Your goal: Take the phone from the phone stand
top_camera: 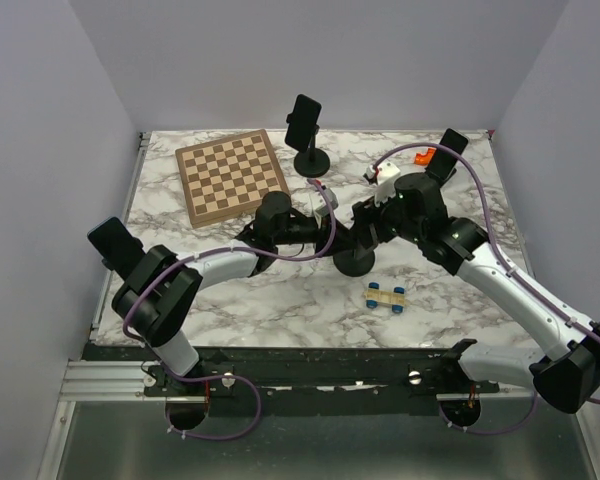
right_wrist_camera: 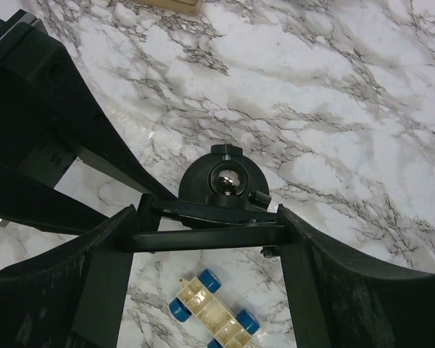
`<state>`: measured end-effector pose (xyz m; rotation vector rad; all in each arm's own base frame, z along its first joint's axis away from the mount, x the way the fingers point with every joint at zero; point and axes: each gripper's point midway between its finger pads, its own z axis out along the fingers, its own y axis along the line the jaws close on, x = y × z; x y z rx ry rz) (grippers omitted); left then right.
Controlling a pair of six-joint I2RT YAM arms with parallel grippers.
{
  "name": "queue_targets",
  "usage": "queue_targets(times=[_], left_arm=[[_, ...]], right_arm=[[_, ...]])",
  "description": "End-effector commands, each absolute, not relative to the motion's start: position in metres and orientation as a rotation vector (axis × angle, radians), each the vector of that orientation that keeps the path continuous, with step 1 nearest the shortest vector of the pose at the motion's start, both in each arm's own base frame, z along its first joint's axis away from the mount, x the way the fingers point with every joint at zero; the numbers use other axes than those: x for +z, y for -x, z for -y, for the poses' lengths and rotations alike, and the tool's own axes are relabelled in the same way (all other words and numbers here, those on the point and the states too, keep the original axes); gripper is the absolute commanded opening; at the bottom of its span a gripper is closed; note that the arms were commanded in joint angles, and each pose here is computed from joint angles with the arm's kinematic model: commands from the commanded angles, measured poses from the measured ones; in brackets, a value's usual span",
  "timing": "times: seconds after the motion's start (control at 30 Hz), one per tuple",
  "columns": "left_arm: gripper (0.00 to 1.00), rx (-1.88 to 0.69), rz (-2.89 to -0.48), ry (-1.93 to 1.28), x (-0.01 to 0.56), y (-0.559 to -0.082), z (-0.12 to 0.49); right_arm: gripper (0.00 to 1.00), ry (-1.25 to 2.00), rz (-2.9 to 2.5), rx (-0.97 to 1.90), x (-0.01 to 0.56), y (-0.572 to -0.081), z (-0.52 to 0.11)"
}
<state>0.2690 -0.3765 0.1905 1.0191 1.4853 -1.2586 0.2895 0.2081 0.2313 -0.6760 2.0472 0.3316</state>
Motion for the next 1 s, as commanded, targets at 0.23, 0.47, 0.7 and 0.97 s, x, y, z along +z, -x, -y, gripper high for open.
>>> queue_targets(times=[0.23,0.47,0.7,0.97], left_arm=[[0.0,-1.262,-1.664,-1.025,0.142,-0.281,0.36],[0.0,-1.287,-1.667,-1.051,0.141,-0.283,0.363],[0.0,-1.168,-1.747,-0.912,0.148,-0.297,0.352],[0.27,-0.96,-1.846,-0.617,0.198,-0.302,0.308]], right_arm=[[0.0,0.823,-1.979,0.635,0.258,-0.261,-0.243],[0.0,0.852,-1.986,0.691,0.254,-0.257,-0.25],[0.0,0.635,-1.943,0.616,0.286,-0.273,-0.235],[0.01,0.538,-1.983,0.665,0.309,-0.263,-0.23]])
